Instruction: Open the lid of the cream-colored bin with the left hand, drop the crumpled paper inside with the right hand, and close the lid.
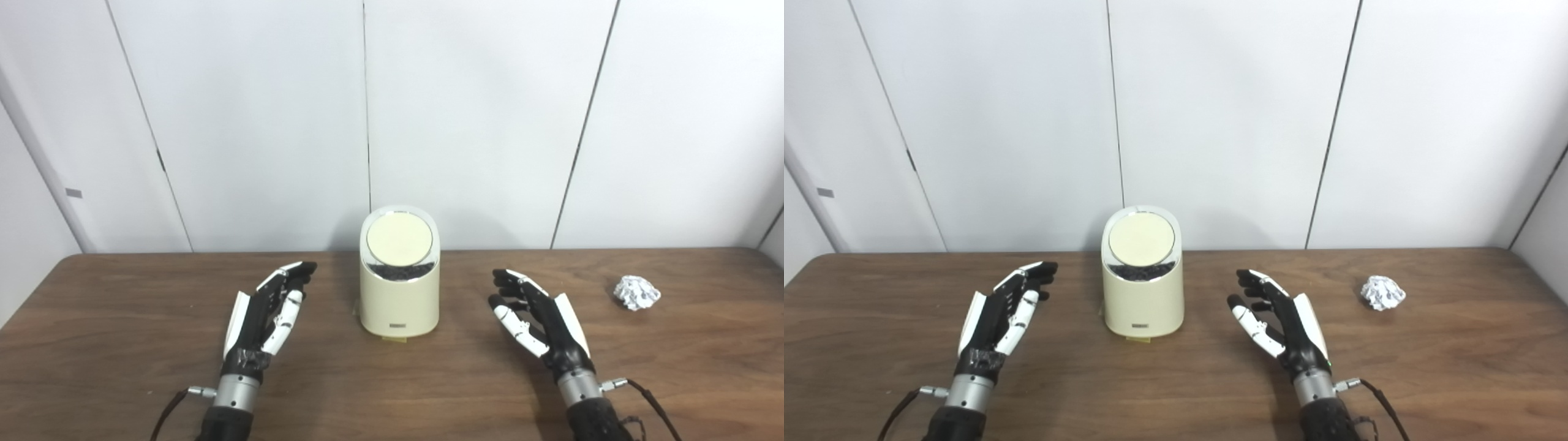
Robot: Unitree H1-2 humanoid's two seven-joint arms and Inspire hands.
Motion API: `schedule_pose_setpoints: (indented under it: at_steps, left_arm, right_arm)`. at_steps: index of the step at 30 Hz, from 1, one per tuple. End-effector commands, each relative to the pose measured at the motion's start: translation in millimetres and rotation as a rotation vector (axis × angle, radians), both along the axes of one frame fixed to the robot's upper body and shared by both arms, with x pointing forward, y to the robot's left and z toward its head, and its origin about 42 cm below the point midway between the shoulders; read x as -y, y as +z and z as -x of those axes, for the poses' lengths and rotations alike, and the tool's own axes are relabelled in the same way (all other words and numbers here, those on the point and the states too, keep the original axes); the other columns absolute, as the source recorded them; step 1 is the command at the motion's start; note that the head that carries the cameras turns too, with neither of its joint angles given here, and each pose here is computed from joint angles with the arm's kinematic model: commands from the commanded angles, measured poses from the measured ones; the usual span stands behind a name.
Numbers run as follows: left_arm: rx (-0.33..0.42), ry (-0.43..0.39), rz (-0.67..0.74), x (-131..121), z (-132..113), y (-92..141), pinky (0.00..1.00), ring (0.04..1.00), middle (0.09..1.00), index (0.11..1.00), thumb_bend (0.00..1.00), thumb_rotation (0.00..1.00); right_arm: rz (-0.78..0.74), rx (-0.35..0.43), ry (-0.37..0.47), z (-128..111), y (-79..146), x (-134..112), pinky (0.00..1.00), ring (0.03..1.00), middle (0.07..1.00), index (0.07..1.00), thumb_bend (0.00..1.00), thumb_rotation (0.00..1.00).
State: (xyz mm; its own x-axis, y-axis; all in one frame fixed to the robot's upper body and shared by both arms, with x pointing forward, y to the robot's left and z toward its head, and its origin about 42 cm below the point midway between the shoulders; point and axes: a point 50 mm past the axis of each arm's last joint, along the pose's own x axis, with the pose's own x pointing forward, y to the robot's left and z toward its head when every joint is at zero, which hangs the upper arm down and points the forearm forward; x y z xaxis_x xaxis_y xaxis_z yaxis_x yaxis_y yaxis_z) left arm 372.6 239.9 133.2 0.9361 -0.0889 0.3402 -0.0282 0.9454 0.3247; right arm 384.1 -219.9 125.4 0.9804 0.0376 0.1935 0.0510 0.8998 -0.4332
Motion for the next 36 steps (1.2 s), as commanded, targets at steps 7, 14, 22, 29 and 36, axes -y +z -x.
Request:
schedule_pose_setpoints:
  at_steps: [7,14,22,29,36]
  left_arm:
    - [0.014,-0.001,-0.017,-3,-2,2,0.7,0.788,0.801,0.791,0.22,0.79]
    - [0.017,0.002,-0.012,-3,-2,3,0.7,0.784,0.794,0.784,0.2,0.79]
    - [0.029,0.001,-0.007,-5,-4,4,0.68,0.776,0.79,0.779,0.22,0.77]
    - [0.099,0.031,-0.009,-1,-11,38,0.71,0.796,0.81,0.802,0.33,0.67]
    - [0.158,0.034,0.003,9,-21,78,0.75,0.819,0.833,0.83,0.69,0.69]
  right_arm:
    - [0.002,0.079,0.01,-9,22,-2,0.69,0.775,0.788,0.79,0.24,0.71]
    - [0.004,0.084,0.009,-9,23,-2,0.69,0.774,0.787,0.787,0.23,0.71]
    - [-0.006,0.084,0.013,-10,22,-4,0.7,0.78,0.79,0.791,0.23,0.71]
    - [0.019,0.091,0.006,-11,22,-5,0.69,0.769,0.783,0.785,0.22,0.73]
    - [0.007,0.085,0.004,-9,23,-5,0.69,0.774,0.785,0.786,0.22,0.72]
